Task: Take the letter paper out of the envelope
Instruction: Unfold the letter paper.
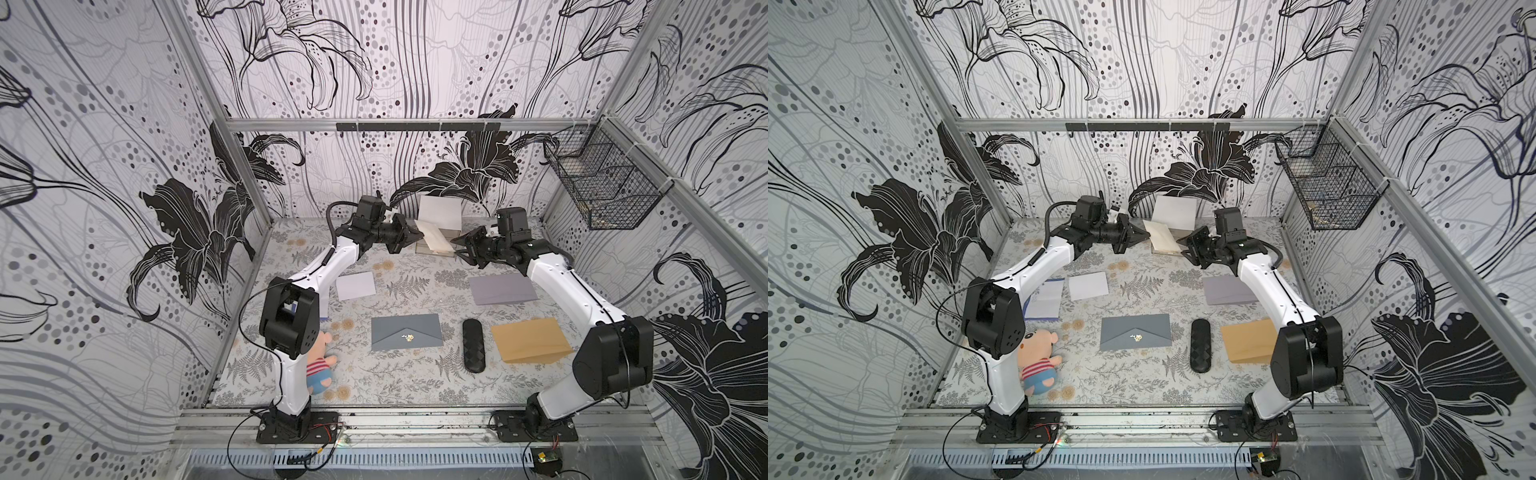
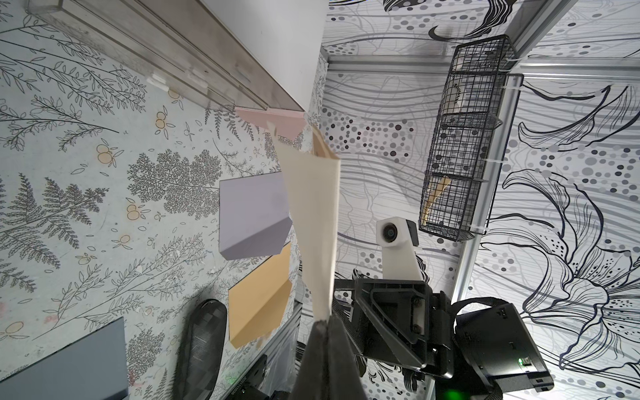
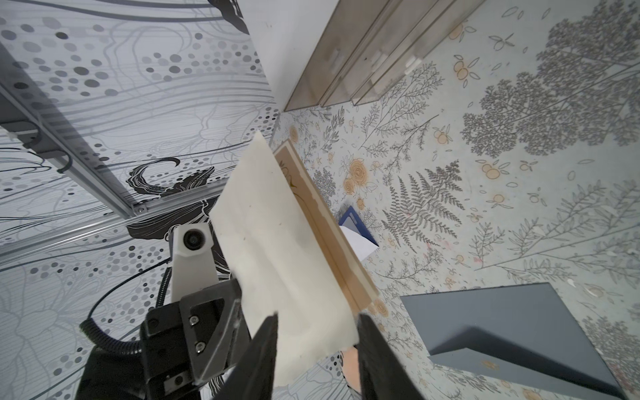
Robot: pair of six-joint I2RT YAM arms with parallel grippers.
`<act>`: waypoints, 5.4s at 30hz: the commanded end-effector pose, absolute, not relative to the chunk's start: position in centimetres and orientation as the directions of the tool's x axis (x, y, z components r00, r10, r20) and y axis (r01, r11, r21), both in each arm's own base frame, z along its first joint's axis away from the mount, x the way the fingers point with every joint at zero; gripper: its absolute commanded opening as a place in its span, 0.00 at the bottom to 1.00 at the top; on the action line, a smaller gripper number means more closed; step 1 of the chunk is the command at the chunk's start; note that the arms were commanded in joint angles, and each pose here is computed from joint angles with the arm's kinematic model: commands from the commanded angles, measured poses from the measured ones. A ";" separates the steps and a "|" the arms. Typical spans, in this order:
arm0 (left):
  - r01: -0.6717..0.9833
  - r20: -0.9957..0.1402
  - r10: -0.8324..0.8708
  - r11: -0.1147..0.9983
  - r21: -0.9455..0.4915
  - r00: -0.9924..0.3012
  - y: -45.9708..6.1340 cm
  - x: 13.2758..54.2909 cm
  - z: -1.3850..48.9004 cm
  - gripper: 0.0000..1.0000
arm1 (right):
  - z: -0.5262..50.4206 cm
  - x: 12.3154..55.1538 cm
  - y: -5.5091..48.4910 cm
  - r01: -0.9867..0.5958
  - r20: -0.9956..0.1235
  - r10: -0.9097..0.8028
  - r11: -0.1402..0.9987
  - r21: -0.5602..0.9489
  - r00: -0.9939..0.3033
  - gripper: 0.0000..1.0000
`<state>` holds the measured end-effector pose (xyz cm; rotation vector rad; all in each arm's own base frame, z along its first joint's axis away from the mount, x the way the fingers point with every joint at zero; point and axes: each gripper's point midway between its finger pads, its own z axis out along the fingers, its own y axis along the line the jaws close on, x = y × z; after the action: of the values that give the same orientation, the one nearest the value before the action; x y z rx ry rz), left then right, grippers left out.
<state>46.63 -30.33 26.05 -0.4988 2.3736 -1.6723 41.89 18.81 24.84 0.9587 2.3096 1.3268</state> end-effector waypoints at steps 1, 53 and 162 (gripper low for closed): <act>-0.121 0.004 -0.379 0.285 -0.951 -0.925 -30.6 46.7 27.2 0.00 | 24.5 42.1 19.2 0.402 0.095 0.682 0.307 0.862 -0.725 0.40; -0.190 0.067 -0.543 0.173 -0.966 -0.837 -29.4 48.4 27.9 0.46 | 29.1 43.6 22.4 -0.106 -0.479 0.371 0.694 0.712 -0.796 0.00; 0.246 -0.193 -0.601 -0.006 -0.969 -0.776 -21.8 47.7 34.3 0.00 | 32.5 39.1 29.0 -0.230 -0.302 0.389 0.220 0.948 -0.871 0.67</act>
<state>47.51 -21.35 32.86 -0.4245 1.7549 -1.8338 39.61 27.08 30.60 0.1779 2.0492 1.5844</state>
